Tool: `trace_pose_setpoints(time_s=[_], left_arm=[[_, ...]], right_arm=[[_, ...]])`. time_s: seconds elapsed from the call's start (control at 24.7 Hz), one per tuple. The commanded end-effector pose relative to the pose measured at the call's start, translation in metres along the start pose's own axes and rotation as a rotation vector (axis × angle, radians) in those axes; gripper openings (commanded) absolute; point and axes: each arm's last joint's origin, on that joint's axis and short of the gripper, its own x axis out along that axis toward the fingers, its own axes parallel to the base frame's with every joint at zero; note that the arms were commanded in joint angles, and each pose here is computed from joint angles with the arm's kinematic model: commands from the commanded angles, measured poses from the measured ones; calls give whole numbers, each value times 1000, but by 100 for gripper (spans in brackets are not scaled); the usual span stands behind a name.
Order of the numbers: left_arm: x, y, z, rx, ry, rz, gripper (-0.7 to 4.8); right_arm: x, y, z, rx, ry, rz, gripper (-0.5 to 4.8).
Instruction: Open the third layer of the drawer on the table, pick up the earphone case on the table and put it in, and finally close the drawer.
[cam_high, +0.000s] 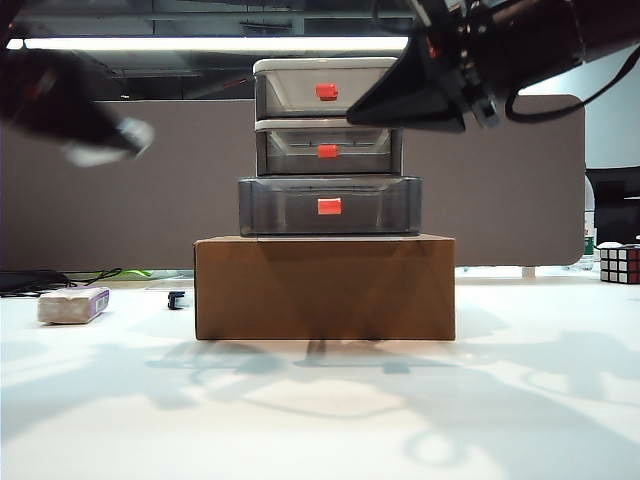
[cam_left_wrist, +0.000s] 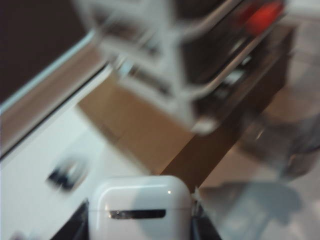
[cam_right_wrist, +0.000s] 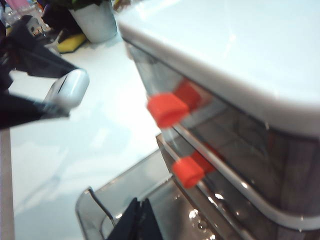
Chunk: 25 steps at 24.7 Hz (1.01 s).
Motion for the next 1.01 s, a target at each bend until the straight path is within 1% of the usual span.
trace_pose_setpoints(time_s=[0.04,0.08,0.12,0.16,0.36,0.44,0.53,0.65,0.73,0.81,0.89,0.93,1.01], left_arm=[[4,-11,18,41,-48,-45,84],[9,-20,29,69,-86,-84,84],[12,-25,33,81,-95,-92,84],[19,-34,41,103,-114,-110,84],[44,-49,56,133,-186,-169,84],[55,-52,59,125,-178,-170,84],[73,-53,61,112,-147,-195,84],[90,-53,61,55,-114,-216,86],[93,-53,60,36,-94,-225,105],[95,-54,58,25,-76,-237,172],[95,-56,56,21,-67,-273,242],[95,-56,55,19,-65,-290,250],[94,-57,54,10,-52,-308,250]], right_arm=[[-4,3,8,-25,-33,1,-6],[-6,4,10,-30,-41,2,-6],[-7,5,11,-31,-43,1,-6],[-9,7,12,-34,-48,2,-6],[-12,9,15,-38,-56,3,-6],[-14,10,16,-39,-56,3,-6],[-15,11,17,-41,-59,3,-6],[-17,12,18,-41,-60,2,-5],[-18,13,18,-42,-61,3,-6],[-18,13,19,-44,-63,3,-6],[-19,13,19,-46,-66,3,-5],[-19,13,20,-48,-69,3,-6],[-19,13,20,-47,-69,3,-6]])
